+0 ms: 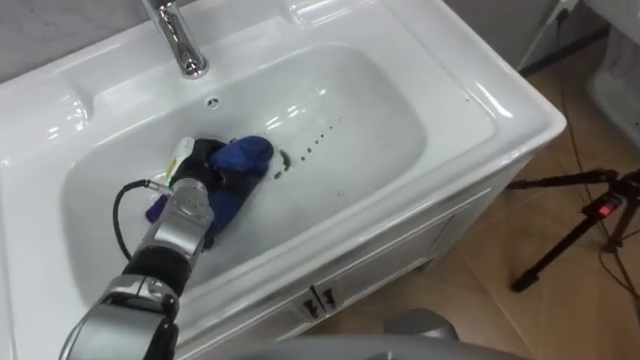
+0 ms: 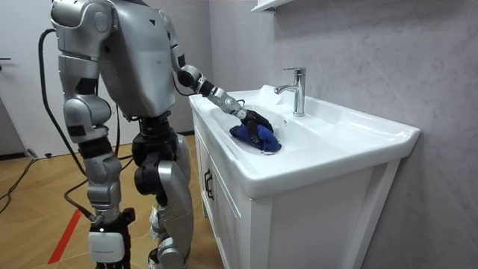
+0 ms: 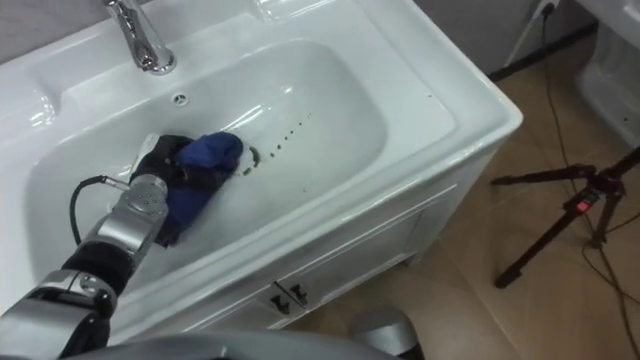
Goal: Wipe basin
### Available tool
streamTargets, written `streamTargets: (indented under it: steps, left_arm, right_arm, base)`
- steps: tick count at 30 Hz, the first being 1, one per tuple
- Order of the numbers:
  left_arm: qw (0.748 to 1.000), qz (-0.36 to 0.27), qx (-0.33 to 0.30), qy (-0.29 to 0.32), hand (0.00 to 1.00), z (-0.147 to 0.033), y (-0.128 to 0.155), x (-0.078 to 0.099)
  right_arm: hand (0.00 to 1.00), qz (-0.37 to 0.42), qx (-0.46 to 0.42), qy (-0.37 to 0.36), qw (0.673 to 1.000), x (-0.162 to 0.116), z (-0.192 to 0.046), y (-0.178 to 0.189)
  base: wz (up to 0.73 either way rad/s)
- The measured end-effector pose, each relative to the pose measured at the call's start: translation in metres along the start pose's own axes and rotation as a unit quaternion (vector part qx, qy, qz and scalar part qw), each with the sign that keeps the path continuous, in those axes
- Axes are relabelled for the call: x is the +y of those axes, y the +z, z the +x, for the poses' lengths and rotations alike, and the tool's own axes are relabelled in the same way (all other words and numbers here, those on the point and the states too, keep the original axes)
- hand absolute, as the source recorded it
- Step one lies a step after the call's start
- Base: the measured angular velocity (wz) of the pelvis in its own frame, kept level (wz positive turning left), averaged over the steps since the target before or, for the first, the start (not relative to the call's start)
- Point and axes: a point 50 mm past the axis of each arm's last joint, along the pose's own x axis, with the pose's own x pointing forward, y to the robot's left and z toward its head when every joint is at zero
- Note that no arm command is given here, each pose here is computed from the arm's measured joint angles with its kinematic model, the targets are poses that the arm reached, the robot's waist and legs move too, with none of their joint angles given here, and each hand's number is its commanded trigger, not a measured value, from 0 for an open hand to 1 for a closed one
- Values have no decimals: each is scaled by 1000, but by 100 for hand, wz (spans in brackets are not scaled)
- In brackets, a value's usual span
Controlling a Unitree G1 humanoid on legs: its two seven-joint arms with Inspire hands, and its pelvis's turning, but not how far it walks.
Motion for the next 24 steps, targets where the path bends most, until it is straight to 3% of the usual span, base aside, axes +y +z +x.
streamTargets:
  steps: [9, 19, 24]
  left_arm:
    - [1000, -8, 4, -13, 100, 0, 2, -5]
    - [997, -7, -59, -45, 100, 0, 52, -22]
    - [997, -8, -68, -47, 100, 0, 58, -22]
  right_arm:
    - [0, 1, -8, 5, 1000, 0, -1, 4]
    - [0, 21, -11, 6, 1000, 2, 0, 3]
    - [0, 21, -8, -5, 1000, 2, 0, 1]
  base:
    - [-5]
    - [-7]
    - [-7]
